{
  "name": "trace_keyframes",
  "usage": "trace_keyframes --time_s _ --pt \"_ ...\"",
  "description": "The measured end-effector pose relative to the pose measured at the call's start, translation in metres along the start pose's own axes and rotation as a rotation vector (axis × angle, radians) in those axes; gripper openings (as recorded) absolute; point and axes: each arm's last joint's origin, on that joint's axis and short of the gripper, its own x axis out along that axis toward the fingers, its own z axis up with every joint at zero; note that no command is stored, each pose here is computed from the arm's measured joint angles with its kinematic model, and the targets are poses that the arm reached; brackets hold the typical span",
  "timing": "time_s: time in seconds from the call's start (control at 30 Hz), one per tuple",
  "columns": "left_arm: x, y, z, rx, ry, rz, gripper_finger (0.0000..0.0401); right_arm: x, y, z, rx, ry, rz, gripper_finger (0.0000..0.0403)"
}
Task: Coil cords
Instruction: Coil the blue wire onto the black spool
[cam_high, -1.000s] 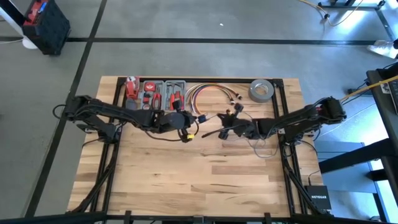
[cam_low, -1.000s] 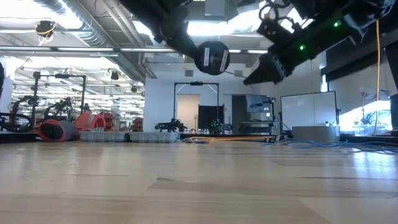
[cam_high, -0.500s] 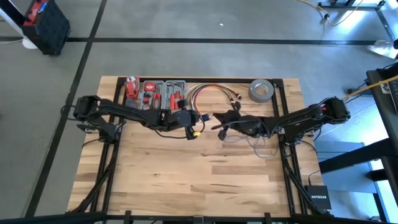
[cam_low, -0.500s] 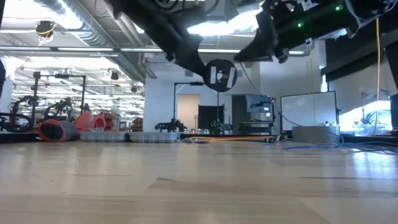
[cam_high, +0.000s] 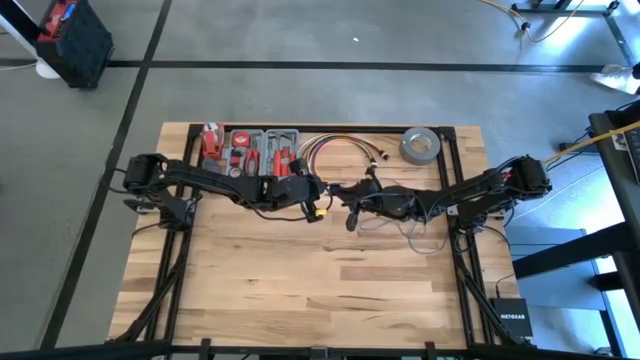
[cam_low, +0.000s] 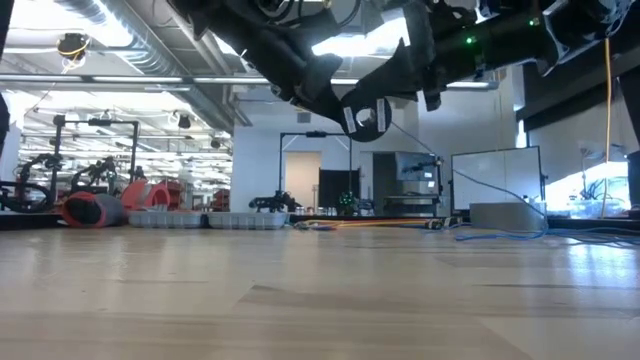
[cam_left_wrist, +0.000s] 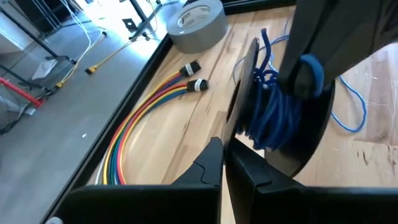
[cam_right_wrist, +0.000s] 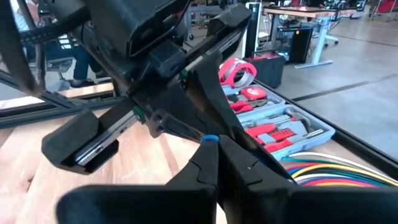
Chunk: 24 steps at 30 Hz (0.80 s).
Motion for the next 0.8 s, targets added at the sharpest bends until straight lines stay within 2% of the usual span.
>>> trace_keyframes --time_s 0.17,0.53,0.8 --pt "0.002 0.004 -0.005 -0.004 0.047 0.002 0.0000 -0.005 -0.002 0.003 -0.024 0.033 -0.012 0.0005" --pt "0.004 0.008 -0.006 -0.036 0.060 0.022 0.0000 -0.015 -0.011 -0.001 -0.136 0.144 -0.165 0.0005" --pt "0.004 0.010 -0.005 -0.055 0.055 0.023 0.0000 -0.016 0.010 0.016 -0.124 0.100 -0.083 0.0005"
